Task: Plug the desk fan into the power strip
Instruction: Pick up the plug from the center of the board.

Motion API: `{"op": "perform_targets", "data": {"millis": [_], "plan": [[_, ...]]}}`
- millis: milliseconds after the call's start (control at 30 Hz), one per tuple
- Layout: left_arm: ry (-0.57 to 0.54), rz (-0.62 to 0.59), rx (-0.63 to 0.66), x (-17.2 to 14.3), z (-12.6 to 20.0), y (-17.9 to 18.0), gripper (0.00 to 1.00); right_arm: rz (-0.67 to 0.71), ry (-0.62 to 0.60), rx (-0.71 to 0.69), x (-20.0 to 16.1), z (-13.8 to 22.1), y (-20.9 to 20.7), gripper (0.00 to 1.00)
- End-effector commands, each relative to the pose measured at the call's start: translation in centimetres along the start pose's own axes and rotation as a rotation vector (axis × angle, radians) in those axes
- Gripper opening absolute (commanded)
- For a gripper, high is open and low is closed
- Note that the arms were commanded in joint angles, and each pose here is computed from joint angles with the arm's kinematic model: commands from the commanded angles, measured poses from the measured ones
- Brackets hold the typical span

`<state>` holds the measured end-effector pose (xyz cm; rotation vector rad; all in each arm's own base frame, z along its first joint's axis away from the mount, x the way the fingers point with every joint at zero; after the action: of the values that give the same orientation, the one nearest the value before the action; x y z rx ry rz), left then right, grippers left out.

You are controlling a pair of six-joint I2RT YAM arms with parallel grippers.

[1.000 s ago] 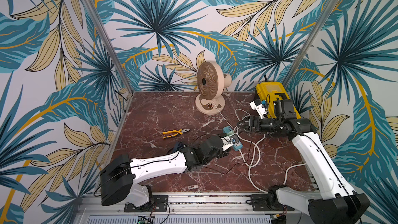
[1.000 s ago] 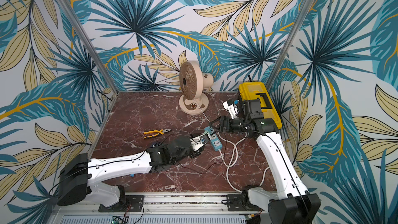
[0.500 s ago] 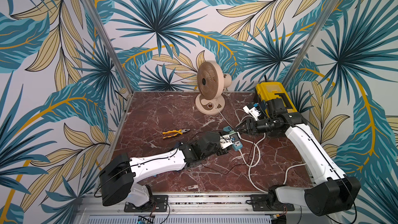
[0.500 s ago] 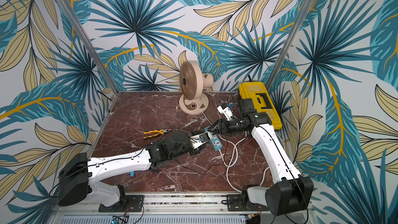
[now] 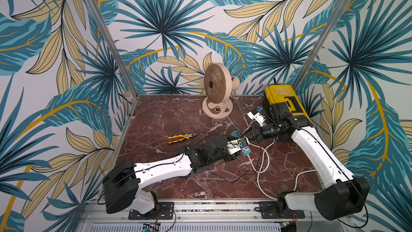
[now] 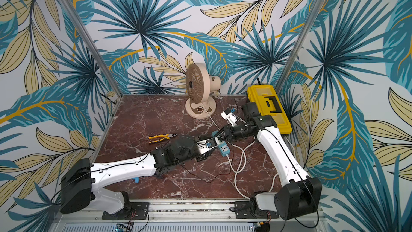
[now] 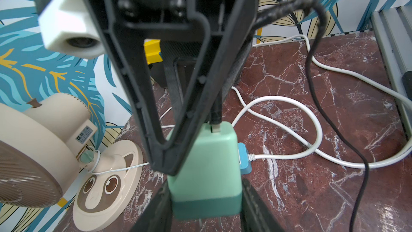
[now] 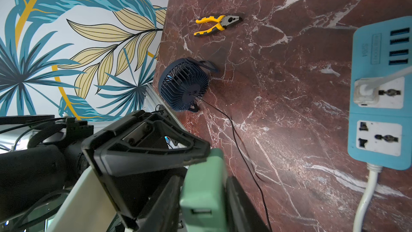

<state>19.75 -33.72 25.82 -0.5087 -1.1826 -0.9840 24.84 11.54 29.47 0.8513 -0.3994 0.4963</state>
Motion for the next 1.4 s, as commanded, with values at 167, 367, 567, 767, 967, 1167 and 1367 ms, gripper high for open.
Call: {"op": "perform_targets", "data": {"millis": [167,367,567,767,967,1167,1367], "plan": [[-0.125,0.011,0.001,3.4,0.8,0.6,0.19,0.023,0.048,0.039,-0.7,-0.4,1.4,0.21],[-0.129,0.023,0.02,3.7,0.9,0.9,0.26,0.041,0.047,0.019,-0.7,-0.3,1.5,0.0],[-0.127,0.068,0.037,3.8,0.8,1.4,0.73,0.065,0.008,-0.008,-0.4,0.2,1.8,0.0],[-0.124,0.14,0.049,3.7,1.4,2.4,0.98,0.055,0.007,-0.114,-0.3,0.4,0.9,0.0],[-0.125,0.23,0.049,4.1,3.6,3.3,1.0,0.048,0.044,-0.25,-0.6,0.9,-0.1,0.0],[-0.109,0.347,0.119,3.2,5.7,4.9,1.0,0.03,0.129,-0.38,-0.7,1.0,-1.7,0.0],[-0.037,0.58,0.291,0.0,6.1,8.6,1.0,0.019,0.203,-0.454,-0.6,0.8,-3.1,0.0]]}}
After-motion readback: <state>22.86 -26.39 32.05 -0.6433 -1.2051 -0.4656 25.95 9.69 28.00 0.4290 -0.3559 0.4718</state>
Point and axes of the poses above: each gripper's point midway between its finger pads, its own z axis back along the fingers, its own y axis along the line the jaws close on, x = y × z, the point moved 8 cm from there along z, back along the fingers, and after that the axes turned 15 degrees about z, right-handed, at the moved point
